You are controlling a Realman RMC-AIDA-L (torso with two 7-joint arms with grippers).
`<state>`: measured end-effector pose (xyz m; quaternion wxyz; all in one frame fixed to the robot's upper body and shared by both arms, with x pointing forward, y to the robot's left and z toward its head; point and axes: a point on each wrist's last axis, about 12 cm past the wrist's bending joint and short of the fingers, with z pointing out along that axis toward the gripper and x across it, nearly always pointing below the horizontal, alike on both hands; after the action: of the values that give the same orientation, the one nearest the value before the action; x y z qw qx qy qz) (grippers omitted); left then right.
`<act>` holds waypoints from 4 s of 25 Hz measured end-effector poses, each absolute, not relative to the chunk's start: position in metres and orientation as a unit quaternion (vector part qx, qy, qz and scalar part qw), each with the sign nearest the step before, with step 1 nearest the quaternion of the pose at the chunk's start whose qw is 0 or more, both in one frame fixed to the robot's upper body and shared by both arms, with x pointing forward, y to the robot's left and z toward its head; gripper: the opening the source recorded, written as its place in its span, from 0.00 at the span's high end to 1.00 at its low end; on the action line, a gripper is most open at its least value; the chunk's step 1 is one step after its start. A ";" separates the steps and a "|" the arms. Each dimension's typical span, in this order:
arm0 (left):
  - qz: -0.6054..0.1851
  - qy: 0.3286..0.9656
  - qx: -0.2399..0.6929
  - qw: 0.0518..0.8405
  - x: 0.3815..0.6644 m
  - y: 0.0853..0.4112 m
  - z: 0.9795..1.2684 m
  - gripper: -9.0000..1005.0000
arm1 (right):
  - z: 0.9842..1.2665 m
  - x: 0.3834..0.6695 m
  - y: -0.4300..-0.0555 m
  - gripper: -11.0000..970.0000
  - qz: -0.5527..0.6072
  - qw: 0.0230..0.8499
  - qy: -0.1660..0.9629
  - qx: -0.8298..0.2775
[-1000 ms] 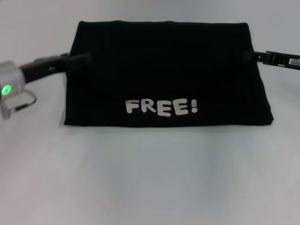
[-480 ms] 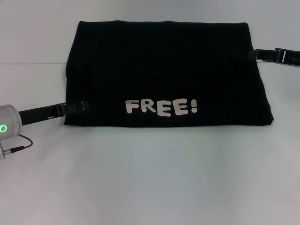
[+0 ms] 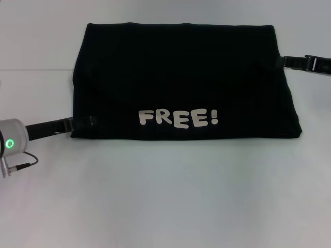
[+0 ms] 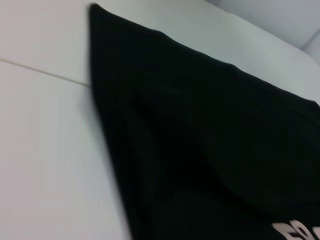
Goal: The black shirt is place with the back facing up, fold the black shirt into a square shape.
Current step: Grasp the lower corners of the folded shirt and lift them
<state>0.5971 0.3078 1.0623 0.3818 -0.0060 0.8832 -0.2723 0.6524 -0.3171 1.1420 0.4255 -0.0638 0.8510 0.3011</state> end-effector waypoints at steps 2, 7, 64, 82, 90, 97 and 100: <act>-0.279 0.884 0.007 0.376 0.597 0.303 1.063 0.07 | 1.142 0.652 -0.318 0.29 0.301 0.426 0.851 -0.062; -0.287 0.883 0.022 0.370 0.598 0.297 1.065 0.07 | 1.140 0.651 -0.320 0.29 0.301 0.425 0.852 -0.058; -0.226 0.900 0.083 0.362 0.605 0.301 1.069 0.96 | 1.106 0.633 -0.326 0.34 0.250 0.338 0.907 -0.044; -0.225 0.900 0.093 0.363 0.609 0.298 1.073 0.96 | 1.072 0.628 -0.307 0.40 0.238 0.313 0.919 -0.025; -0.220 0.902 0.096 0.360 0.609 0.298 1.072 0.96 | 1.070 0.624 -0.307 0.56 0.243 0.310 0.919 -0.024; -0.220 0.902 0.095 0.358 0.608 0.299 1.071 0.95 | 1.069 0.623 -0.308 0.80 0.241 0.308 0.920 -0.025; -0.220 0.903 0.094 0.358 0.607 0.299 1.070 0.95 | 1.068 0.622 -0.309 0.90 0.239 0.308 0.921 -0.026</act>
<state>0.6075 0.2995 1.0704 0.3577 0.0937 0.9026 -0.2202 0.6221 -0.3089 1.0677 0.3080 -0.0261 0.9206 0.2389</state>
